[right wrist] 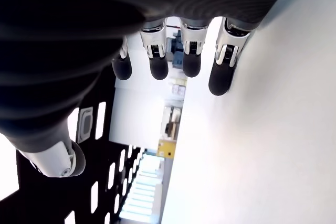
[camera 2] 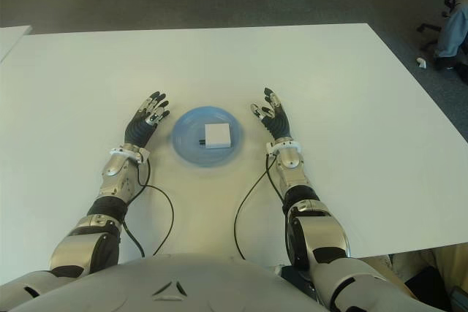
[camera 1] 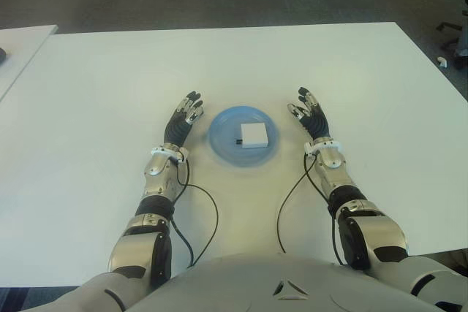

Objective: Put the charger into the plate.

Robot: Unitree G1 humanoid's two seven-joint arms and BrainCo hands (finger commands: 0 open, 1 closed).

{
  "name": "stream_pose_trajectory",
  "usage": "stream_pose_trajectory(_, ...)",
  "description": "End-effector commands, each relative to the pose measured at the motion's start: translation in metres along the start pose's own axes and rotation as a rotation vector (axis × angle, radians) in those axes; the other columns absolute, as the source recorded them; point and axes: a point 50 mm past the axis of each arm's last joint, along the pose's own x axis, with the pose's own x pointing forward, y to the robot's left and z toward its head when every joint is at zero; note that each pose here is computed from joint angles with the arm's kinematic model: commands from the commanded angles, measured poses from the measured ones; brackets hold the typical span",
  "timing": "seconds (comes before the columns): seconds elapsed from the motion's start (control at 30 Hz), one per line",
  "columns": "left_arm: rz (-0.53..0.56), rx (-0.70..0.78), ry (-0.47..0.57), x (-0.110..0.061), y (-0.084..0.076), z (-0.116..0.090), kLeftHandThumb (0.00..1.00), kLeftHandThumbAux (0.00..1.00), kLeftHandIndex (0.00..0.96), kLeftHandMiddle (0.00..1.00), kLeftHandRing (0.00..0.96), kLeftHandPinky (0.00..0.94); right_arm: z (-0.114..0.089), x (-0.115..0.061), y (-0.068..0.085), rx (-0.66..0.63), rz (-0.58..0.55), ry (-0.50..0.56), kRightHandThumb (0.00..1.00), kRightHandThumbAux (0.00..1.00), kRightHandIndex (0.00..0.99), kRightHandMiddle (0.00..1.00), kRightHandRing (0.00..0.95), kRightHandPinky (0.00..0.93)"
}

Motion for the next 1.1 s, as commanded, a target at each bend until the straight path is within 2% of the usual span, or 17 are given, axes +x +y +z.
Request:
stream_pose_trajectory(0.03, 0.027, -0.004, 0.08, -0.0094, 0.004, -0.0145, 0.18, 0.616, 0.0, 0.046, 0.016, 0.019, -0.0251, -0.016, 0.0059, 0.027, 0.006, 0.133, 0.103, 0.582, 0.0, 0.0, 0.0, 0.0)
stream_pose_trajectory(1.1, 0.031, -0.014, 0.089, -0.0094, 0.0039, -0.0154, 0.182, 0.633, 0.004, 0.046, 0.019, 0.02, -0.023, -0.0185, 0.0071, 0.019, 0.014, 0.103, 0.122, 0.602, 0.0, 0.0, 0.0, 0.022)
